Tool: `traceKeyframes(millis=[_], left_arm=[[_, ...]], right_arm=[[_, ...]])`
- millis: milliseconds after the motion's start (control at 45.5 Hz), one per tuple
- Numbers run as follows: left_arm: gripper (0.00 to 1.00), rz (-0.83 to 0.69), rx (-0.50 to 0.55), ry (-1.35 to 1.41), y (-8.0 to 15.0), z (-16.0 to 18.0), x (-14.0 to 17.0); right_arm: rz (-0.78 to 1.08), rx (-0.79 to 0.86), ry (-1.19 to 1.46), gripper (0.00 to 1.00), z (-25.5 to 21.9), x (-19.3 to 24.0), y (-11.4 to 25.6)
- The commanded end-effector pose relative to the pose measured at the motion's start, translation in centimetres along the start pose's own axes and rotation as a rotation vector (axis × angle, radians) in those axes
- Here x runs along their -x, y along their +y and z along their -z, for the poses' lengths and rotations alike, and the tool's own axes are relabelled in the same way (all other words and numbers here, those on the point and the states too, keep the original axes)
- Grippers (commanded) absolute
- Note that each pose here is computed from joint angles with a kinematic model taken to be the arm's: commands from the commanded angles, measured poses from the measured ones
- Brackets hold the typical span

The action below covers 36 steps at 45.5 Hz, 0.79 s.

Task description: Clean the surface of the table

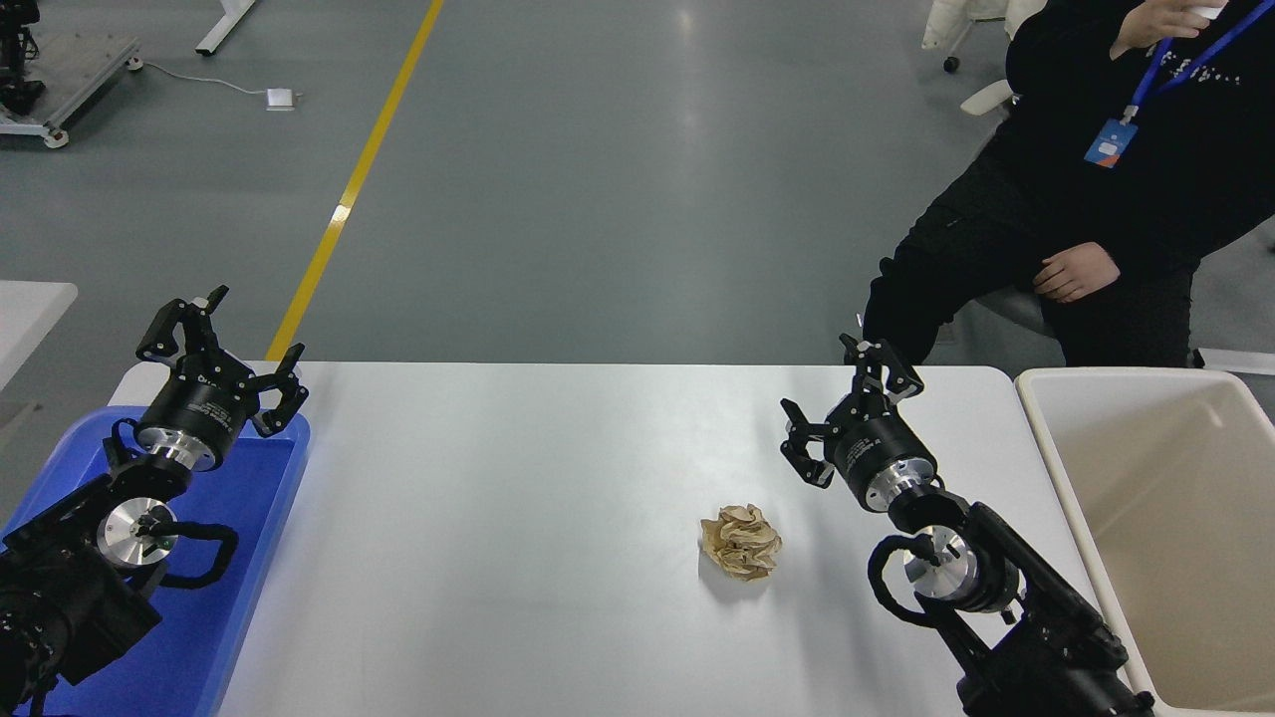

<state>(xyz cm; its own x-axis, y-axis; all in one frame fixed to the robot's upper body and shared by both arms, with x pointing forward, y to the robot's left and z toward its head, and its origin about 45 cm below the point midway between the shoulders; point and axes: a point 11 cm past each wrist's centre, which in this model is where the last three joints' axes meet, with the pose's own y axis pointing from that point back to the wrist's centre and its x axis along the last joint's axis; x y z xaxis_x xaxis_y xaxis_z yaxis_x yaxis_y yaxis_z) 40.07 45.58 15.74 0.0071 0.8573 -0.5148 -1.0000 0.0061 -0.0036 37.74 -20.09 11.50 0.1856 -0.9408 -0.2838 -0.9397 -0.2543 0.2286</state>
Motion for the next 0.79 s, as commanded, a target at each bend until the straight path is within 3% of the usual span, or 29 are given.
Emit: traceKeyframes(millis=[0,308,549,769], left_arm=[[1.0,0.0,-0.001,-0.001,0.0,0.0,0.0],[1.0,0.0,0.0,0.0,0.0,0.0,0.0],[1.0,0.0,0.0,0.0,0.0,0.0,0.0],[1.0,0.0,0.0,0.0,0.0,0.0,0.0]], right_arm=[[0.13,0.079,0.447,1.0,-2.7,-1.0,2.1],[0.224,0.192,0.865,1.0,-0.5,-6.7,3.7],[0.363,0.161,1.142,1.0,6.6,-6.1,3.9],[0.412,0.082,1.097,1.0,10.5,-3.5,4.3]])
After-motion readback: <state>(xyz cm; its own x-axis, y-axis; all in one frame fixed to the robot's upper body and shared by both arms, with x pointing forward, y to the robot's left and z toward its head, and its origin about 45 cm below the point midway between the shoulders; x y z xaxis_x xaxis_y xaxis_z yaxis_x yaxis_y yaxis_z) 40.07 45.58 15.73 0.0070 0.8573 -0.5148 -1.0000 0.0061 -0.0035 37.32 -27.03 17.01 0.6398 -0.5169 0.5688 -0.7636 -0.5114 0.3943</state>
